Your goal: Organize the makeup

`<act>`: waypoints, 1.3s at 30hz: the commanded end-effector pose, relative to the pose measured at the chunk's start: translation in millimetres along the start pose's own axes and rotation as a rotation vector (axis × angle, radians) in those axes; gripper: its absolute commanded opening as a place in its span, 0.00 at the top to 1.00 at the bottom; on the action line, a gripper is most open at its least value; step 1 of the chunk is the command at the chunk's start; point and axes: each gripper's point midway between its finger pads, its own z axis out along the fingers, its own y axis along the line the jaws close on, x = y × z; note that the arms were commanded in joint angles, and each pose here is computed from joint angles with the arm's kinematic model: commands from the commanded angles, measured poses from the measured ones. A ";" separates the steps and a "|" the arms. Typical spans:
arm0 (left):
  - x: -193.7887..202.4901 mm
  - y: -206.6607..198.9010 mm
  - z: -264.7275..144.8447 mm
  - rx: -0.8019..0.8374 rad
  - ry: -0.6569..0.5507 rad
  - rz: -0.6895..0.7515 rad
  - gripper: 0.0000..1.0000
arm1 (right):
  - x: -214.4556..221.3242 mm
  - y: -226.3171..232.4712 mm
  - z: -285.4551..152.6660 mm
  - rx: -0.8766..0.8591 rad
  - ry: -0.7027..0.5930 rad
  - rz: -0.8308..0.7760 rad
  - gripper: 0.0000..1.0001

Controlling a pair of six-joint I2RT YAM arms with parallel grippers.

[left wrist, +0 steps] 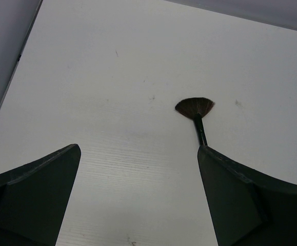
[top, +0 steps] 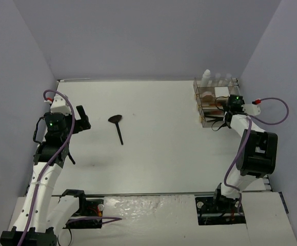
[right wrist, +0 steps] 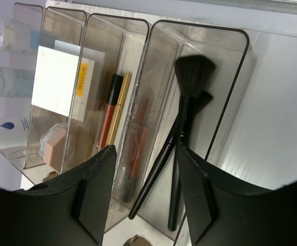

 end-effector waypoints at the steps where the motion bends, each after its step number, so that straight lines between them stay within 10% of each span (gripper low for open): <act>1: -22.0 -3.7 0.6 0.016 -0.073 -0.012 0.03 | -26.5 44.3 -16.4 -0.141 -0.042 0.013 0.49; 15: -22.3 -5.2 0.5 0.022 -0.069 -0.018 0.03 | 85.5 147.5 -190.0 -0.757 0.055 -0.744 0.18; 28: -24.2 -0.1 -3.7 -0.001 -0.085 -0.012 0.03 | 315.3 157.9 -326.8 -1.092 0.266 -1.182 0.14; 39: -24.5 2.4 -4.3 -0.014 -0.091 -0.011 0.03 | 436.3 143.1 -343.0 -1.144 0.304 -1.337 0.18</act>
